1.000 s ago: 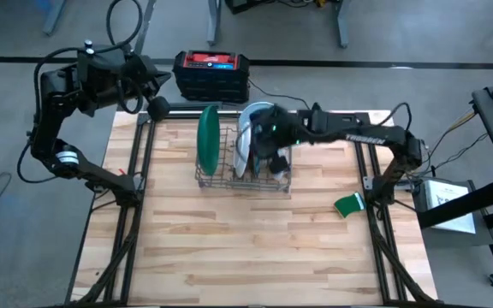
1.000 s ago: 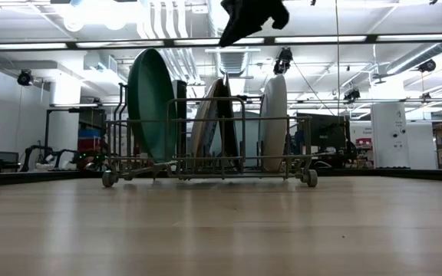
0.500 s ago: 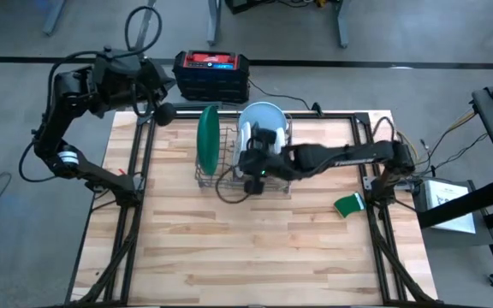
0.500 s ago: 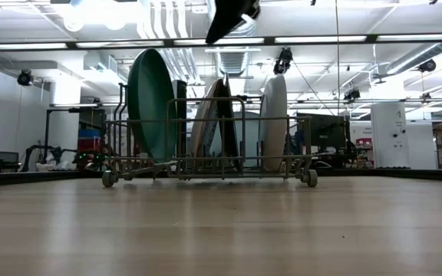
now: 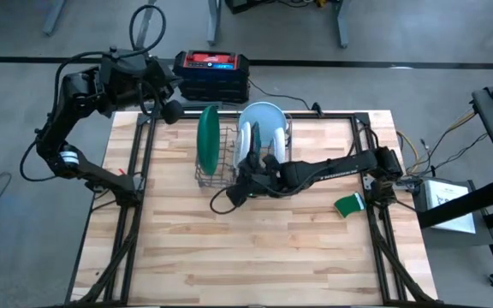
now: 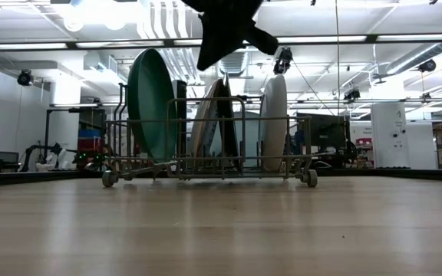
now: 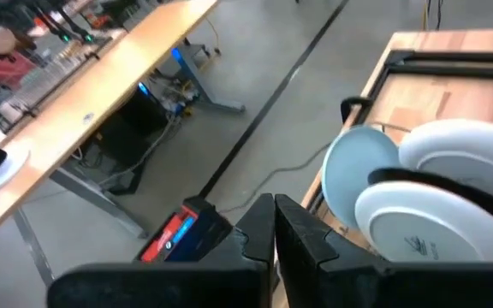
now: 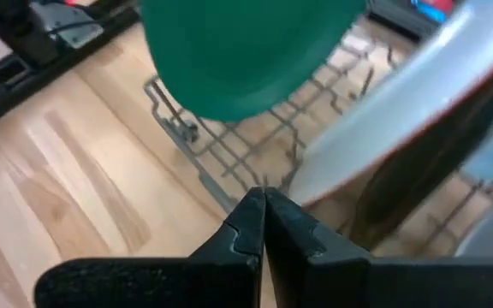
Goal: Sort dishes
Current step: Adjust the white and blue patterned plate in the dishwasher rack
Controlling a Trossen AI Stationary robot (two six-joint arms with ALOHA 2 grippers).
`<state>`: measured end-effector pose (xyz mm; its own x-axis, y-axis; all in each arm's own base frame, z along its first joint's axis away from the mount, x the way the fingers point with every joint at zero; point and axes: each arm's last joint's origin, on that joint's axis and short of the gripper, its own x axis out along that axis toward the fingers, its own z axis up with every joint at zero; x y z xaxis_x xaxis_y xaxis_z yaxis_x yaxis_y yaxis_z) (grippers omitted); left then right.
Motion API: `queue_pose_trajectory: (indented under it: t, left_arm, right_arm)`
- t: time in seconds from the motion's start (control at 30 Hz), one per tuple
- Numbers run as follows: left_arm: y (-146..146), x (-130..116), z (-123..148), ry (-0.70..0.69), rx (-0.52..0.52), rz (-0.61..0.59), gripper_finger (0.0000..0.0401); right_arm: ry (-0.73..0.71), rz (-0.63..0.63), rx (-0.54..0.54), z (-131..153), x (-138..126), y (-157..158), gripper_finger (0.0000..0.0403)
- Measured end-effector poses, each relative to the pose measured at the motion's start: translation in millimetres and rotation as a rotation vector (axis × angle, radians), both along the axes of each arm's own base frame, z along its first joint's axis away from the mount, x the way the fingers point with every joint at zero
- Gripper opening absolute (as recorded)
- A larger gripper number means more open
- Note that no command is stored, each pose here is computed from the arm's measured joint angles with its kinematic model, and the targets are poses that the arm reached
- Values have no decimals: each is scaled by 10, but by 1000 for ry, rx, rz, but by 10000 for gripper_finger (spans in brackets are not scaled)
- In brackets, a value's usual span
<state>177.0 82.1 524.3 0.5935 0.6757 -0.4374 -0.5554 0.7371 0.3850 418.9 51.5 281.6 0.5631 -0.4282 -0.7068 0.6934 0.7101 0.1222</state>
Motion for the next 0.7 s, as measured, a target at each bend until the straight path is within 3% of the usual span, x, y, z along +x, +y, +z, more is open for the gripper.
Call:
queue_pose_trajectory:
  t: [0.3, 0.7]
  left_arm:
    - [37, 95, -10, -31, 41, -13, 1]
    - [126, 321, -211, 33, 85, -46, 1]
  right_arm:
    - [-10, -292, 78, -201, -137, -6, 0]
    - [-152, -350, 88, -224, -81, 69, 0]
